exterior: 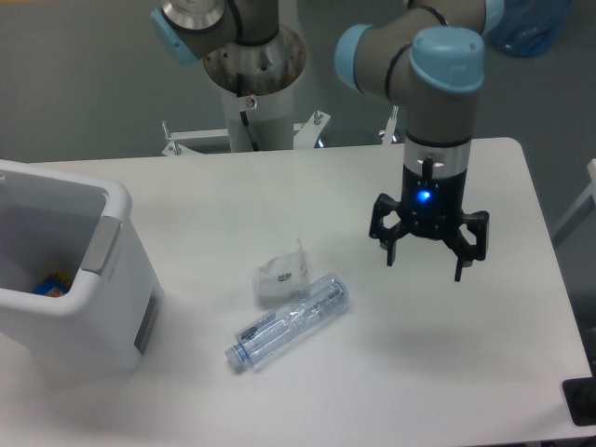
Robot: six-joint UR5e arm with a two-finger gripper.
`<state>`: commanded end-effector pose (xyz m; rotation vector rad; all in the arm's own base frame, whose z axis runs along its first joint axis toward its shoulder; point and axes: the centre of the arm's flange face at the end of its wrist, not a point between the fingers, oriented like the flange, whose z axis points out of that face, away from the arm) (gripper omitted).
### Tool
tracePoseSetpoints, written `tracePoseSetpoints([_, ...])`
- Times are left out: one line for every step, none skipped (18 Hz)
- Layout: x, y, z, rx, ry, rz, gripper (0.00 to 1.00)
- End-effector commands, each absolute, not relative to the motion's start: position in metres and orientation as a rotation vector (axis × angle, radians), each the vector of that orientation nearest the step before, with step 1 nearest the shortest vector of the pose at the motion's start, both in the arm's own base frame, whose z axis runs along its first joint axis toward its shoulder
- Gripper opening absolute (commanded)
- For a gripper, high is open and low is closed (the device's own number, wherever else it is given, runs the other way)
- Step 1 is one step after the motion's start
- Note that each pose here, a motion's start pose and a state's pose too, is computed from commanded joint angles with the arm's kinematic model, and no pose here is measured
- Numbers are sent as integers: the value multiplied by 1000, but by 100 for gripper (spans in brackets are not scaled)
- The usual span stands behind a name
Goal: Open the trash can
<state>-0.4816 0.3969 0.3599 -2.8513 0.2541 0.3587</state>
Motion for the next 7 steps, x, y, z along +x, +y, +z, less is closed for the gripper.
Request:
tracePoseSetpoints([-481, 394, 353, -2879, 285, 364, 100])
tracePoseSetpoints([-481, 394, 352, -2897, 296, 374, 100])
tracePoseSetpoints([-481, 394, 347, -2908, 297, 370, 100])
tracePoseSetpoints([-482, 395, 344, -2913, 298, 365, 100])
tracePoseSetpoints([-482, 396, 342, -2917, 300, 360, 100])
tracePoseSetpoints([-482, 395, 341, -2925, 301, 366, 100])
tracePoseSetpoints([-481, 395, 340, -2939, 302, 371, 100])
